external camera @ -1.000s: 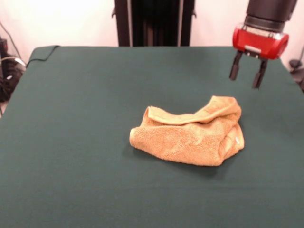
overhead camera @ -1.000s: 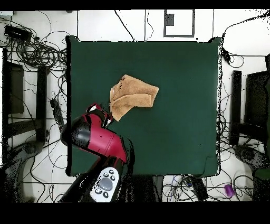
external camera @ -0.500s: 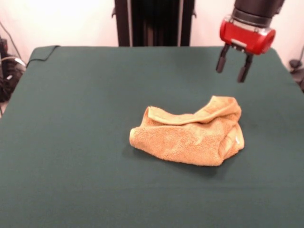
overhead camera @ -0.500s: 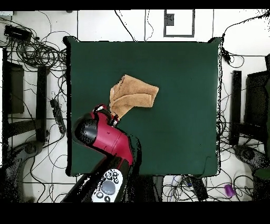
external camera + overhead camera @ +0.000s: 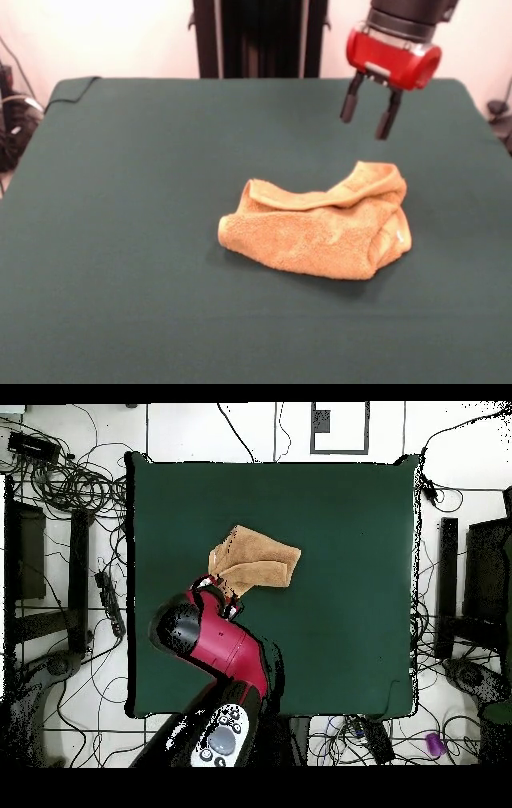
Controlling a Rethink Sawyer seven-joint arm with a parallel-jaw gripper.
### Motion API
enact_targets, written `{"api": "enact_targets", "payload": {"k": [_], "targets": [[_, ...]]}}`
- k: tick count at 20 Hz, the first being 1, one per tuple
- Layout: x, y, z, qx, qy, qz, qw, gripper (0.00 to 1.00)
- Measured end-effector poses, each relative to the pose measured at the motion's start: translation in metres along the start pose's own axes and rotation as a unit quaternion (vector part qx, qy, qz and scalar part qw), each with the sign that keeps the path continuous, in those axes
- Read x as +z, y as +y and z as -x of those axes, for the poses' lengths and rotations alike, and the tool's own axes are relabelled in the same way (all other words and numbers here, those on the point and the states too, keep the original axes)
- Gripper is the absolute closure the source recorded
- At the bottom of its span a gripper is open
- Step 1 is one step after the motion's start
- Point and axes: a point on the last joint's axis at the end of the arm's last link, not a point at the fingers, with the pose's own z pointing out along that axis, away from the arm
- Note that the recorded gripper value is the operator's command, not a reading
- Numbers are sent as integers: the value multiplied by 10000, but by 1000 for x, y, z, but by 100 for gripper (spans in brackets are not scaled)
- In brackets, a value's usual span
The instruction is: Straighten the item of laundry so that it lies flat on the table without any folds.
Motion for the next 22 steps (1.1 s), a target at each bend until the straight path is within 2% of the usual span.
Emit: {"api": "enact_targets", "payload": {"k": [4, 8, 9, 13, 22], "targets": [[4, -4, 15, 106, -136, 32, 9998, 0], [15, -10, 38, 295, -354, 112, 9989, 0], [23, -14, 51, 396, -501, 158, 9978, 0], [31, -17, 62, 479, -688, 216, 9962, 0], [42, -10, 58, 486, -822, 357, 9948, 0]]}}
